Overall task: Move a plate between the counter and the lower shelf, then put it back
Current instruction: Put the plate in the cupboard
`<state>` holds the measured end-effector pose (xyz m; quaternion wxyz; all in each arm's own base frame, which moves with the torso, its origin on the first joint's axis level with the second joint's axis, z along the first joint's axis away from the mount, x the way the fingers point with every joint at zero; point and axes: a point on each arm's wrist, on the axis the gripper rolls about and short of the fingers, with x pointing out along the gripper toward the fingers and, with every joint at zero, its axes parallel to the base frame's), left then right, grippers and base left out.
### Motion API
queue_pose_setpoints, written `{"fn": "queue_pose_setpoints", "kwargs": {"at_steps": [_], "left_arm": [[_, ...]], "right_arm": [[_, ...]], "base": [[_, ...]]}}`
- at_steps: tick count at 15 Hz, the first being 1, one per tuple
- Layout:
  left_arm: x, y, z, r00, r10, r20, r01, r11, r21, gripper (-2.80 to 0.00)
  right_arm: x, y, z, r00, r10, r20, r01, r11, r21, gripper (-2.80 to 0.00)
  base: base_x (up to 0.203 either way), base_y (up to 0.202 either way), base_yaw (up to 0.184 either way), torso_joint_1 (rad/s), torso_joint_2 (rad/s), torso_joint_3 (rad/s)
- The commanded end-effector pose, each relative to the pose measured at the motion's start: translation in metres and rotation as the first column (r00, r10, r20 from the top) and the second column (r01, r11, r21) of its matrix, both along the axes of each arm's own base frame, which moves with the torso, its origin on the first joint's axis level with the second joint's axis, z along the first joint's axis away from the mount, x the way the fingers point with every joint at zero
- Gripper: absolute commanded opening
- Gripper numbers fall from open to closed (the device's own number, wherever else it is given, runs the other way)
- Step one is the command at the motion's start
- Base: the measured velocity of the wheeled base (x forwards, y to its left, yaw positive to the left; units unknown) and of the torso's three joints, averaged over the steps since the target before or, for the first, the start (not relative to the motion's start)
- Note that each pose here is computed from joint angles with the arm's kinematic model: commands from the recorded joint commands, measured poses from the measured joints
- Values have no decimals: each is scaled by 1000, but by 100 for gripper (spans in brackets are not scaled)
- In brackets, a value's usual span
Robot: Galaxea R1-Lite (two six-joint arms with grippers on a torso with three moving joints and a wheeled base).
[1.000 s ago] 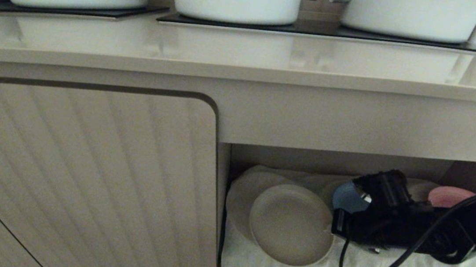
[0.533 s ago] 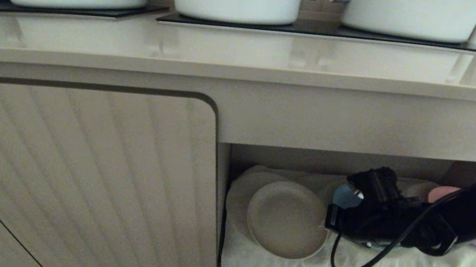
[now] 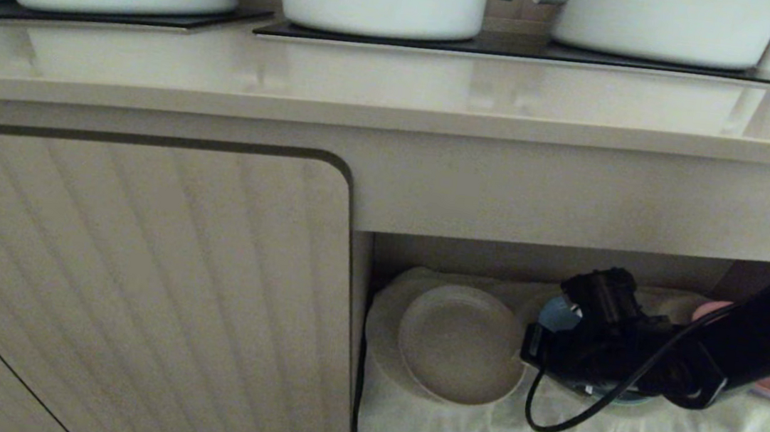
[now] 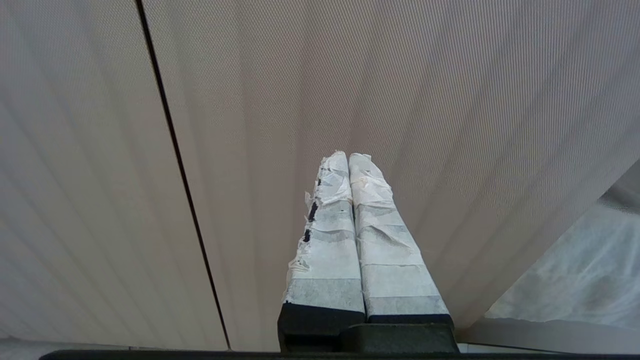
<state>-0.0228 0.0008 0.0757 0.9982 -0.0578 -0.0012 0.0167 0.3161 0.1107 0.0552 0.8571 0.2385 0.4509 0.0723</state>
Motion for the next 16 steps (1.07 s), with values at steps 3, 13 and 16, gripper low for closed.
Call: {"fn": "queue_pose_setpoints", "kwargs": {"at_steps": [3,13,16], "left_arm": [[0,0,0,1000,0,0,0,1000,-1,-280],[0,0,0,1000,0,0,0,1000,-1,-280],[0,0,0,1000,0,0,0,1000,-1,-280]], "right_arm": [[9,1,-4,999,-37,26,36,998,42,-280],[18,6,-20,999,-32,2,32,999,28,-280],[18,6,-21,1000,-29,1,29,999,27,-280]], "base": [[0,0,0,0,0,0],[0,0,0,0,0,0],[0,0,0,0,0,0]]}}
